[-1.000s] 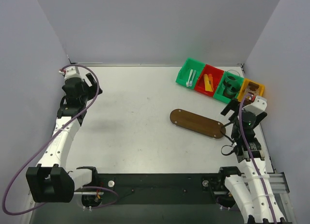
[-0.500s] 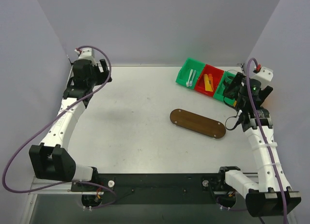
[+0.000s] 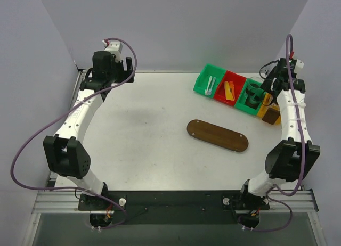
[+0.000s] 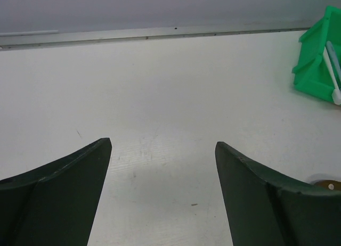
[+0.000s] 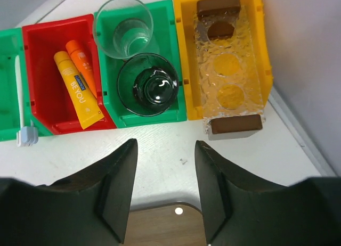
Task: Prepare toiletry sets of a toothbrush and toothpaste on the tray
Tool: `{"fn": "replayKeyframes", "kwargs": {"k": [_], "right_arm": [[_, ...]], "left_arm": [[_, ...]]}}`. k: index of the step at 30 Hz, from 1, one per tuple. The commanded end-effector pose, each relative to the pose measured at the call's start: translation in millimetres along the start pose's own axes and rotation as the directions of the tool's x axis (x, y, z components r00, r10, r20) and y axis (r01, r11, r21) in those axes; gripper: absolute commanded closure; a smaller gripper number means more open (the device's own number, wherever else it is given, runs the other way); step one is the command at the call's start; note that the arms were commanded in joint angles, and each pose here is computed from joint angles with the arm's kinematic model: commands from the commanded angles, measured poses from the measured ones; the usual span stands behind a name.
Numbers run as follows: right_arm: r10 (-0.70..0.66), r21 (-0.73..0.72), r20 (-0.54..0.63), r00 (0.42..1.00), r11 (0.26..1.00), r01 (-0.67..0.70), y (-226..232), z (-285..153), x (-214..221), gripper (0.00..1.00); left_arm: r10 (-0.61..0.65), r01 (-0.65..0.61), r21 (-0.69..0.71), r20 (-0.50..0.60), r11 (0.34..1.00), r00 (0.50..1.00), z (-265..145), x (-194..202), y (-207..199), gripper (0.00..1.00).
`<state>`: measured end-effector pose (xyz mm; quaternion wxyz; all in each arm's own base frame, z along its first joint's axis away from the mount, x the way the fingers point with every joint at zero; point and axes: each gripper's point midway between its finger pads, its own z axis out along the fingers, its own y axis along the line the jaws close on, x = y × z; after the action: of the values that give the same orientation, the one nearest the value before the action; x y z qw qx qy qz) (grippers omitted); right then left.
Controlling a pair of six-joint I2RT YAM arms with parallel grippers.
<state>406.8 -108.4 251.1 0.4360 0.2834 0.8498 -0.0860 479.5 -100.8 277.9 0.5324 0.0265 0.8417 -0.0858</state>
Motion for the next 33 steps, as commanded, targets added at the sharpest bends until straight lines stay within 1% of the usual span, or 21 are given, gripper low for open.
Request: {"fn": "replayKeyframes", "kwargs": {"k": [1, 2, 3, 4, 5, 7, 10, 14, 15, 18, 21, 26, 33], "right_arm": [[0.021, -0.016, -0.143, 0.989, 1.000, -0.023, 1.9, 21.5, 13.2, 0.60], [0.031, -0.006, -0.176, 0.984, 0.999, -0.032, 1.4, 35.3, 19.7, 0.61], [0.050, -0.012, -0.181, 0.982, 0.999, -0.053, -0.8, 40.4, 15.5, 0.64], [0.058, -0.008, -0.197, 0.979, 0.998, -0.061, -2.0, 46.8, 17.6, 0.65], [0.060, 0.007, -0.222, 0.973, 0.998, -0.060, -4.2, 58.6, 24.1, 0.66], [0.057, -0.008, -0.242, 0.969, 0.998, -0.061, -2.0, 66.2, 24.8, 0.67], [0.027, 0.009, -0.270, 0.962, 1.000, -0.025, -4.2, 81.3, 30.5, 0.68], [0.029, 0.030, -0.316, 0.948, 0.999, -0.021, -6.4, 100.3, 41.6, 0.69], [0.030, 0.031, -0.320, 0.947, 0.999, -0.021, -6.1, 103.0, 42.5, 0.69], [0.041, 0.040, -0.333, 0.942, 0.999, -0.029, -4.5, 111.9, 44.8, 0.70], [0.050, 0.099, -0.332, 0.942, 0.995, -0.018, -14.3, 118.6, 46.9, 0.71], [0.044, 0.123, -0.353, 0.935, 0.992, 0.000, -18.6, 125.5, 56.2, 0.72], [0.045, 0.110, -0.391, 0.919, 0.994, -0.003, -14.9, 136.0, 69.4, 0.79]], "left_arm": [[-0.051, 0.043, 0.100, 0.073, 0.994, 0.996, 0.2, -39.9, -6.8, 0.10], [-0.058, 0.050, 0.094, 0.084, 0.994, 0.995, 2.1, -45.6, -6.3, 0.11], [-0.055, 0.048, 0.088, 0.083, 0.995, 0.995, 6.2, -45.9, -5.5, 0.11], [-0.046, 0.040, 0.082, 0.064, 0.996, 0.997, 15.2, -40.9, -4.5, 0.11], [-0.038, 0.032, 0.081, 0.075, 0.996, 0.996, 16.5, -48.7, -6.5, 0.11], [-0.032, 0.030, 0.060, 0.034, 0.998, 0.999, 27.2, -39.0, -1.5, 0.11], [-0.048, 0.046, 0.052, 0.028, 0.998, 0.998, 37.3, -36.9, 3.2, 0.11], [-0.063, 0.062, 0.057, 0.030, 0.996, 0.998, 53.8, -40.6, 5.9, 0.11], [-0.071, 0.069, 0.060, 0.046, 0.996, 0.996, 55.2, -48.7, 5.9, 0.12], [-0.105, 0.102, 0.069, 0.037, 0.992, 0.994, 69.1, -46.5, 9.2, 0.12], [-0.124, 0.121, 0.078, 0.035, 0.990, 0.992, 74.5, -45.4, 10.1, 0.14], [-0.135, 0.133, 0.067, 0.024, 0.989, 0.991, 78.5, -40.6, 15.2, 0.14], [-0.132, 0.130, 0.064, 0.026, 0.989, 0.991, 78.4, -41.3, 15.8, 0.16]]}}
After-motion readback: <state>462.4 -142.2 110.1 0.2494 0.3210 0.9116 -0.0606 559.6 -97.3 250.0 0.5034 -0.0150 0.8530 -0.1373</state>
